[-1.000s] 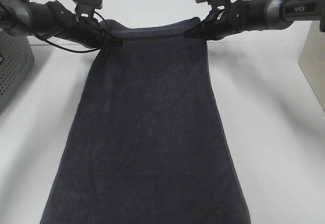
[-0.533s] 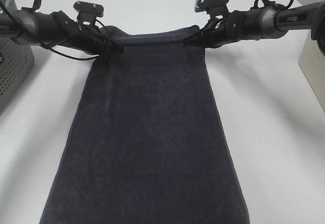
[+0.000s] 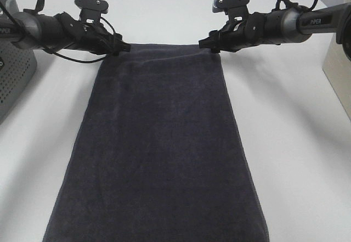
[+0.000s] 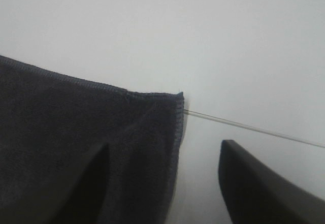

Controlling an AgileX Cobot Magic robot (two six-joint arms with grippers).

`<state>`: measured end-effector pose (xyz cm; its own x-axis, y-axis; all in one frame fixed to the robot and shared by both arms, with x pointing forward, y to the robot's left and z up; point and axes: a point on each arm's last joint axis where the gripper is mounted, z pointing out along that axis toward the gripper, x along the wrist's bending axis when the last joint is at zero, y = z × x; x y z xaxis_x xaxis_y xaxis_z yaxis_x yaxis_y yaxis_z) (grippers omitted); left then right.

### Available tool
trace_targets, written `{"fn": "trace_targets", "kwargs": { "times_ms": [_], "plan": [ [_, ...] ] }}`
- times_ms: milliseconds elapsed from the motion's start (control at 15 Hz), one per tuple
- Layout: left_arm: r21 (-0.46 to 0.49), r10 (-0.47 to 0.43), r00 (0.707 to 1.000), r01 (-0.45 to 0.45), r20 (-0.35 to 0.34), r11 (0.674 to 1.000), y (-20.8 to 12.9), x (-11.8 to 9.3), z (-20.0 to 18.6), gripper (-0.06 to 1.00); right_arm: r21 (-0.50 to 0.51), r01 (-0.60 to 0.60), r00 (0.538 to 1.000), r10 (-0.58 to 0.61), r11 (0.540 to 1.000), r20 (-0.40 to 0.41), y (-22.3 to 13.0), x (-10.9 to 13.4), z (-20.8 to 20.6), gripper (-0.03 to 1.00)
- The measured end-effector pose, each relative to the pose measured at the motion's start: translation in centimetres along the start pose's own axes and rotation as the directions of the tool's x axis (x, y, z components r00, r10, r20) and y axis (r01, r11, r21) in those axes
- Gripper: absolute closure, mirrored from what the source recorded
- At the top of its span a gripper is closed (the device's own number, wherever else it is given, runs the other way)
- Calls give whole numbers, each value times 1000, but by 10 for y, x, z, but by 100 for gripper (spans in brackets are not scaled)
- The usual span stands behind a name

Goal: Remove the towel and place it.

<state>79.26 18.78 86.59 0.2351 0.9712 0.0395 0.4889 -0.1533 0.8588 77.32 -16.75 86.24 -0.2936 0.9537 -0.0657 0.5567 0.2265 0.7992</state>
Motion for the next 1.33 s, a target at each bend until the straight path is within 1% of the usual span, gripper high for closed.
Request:
{"fn": "trace_targets", "kwargs": {
  "times_ms": [67, 200, 333, 400, 533, 600, 667, 733, 800, 867, 933, 1000, 1067, 1133, 1200, 1267, 1333],
  "plan": [
    [0, 0, 1000, 0, 0, 1000, 0, 0, 0, 21, 13, 0, 1000, 0, 1000, -2, -1, 0, 0, 31],
    [21, 0, 1000, 0, 16, 1000, -1, -1, -1, 18, 79, 1, 1000, 1, 997, -15, -6, 1, -2, 28],
    [85, 18, 997, -24, 76, 996, 1, -6, -6, 17, 199, 5, 999, 3, 980, -41, -5, 3, -13, 28],
    [126, 42, 992, -57, 121, 990, 7, -10, -14, 17, 262, 5, 998, 10, 965, -56, 2, 3, -26, 28],
    [184, 40, 981, -75, 188, 980, 36, -14, -43, 17, 369, -39, 995, 69, 929, -67, 26, 3, -64, 28],
    [204, 32, 980, -73, 197, 976, 56, -13, -63, 17, 436, -55, 993, 94, 898, -69, 36, 3, -86, 28],
    [235, 24, 982, -68, 187, 970, 76, -12, -86, 17, 479, -60, 992, 108, 875, -72, 48, 3, -109, 28],
    [266, 28, 987, -70, 159, 961, 93, -8, -109, 17, 512, -56, 991, 111, 857, -78, 61, 3, -134, 28],
    [311, 47, 992, -81, 116, 947, 105, -3, -130, 17, 516, -61, 990, 118, 854, -78, 73, 2, -157, 28],
    [342, 76, 996, -91, 55, 935, 115, 5, -149, 17, 497, -84, 988, 135, 864, -69, 86, 0, -178, 28],
    [353, 78, 997, -73, -1, 933, 126, 14, -169, 17, 455, -121, 985, 162, 882, -51, 101, -4, -201, 28],
    [352, 54, 997, -29, -60, 935, 136, 30, -187, 17, 412, -171, 980, 199, 895, -26, 113, -14, -222, 28],
    [333, -30, 985, 87, -172, 939, 148, 75, -222, 17, 373, -285, 955, 295, 883, 33, 122, -46, -253, 28],
    [324, -84, 972, 154, -219, 934, 150, 101, -241, 17, 366, -324, 944, 324, 873, 61, 123, -59, -265, 28],
    [310, -130, 959, 207, -252, 928, 152, 121, -259, 17, 370, -341, 938, 336, 864, 79, 123, -67, -275, 28],
    [311, -160, 950, 243, -269, 919, 152, 136, -275, 17, 395, -337, 940, 330, 855, 88, 121, -67, -280, 28],
    [319, -177, 947, 260, -268, 911, 152, 142, -287, 17, 431, -330, 942, 322, 840, 94, 119, -66, -284, 28]
  ]
}}
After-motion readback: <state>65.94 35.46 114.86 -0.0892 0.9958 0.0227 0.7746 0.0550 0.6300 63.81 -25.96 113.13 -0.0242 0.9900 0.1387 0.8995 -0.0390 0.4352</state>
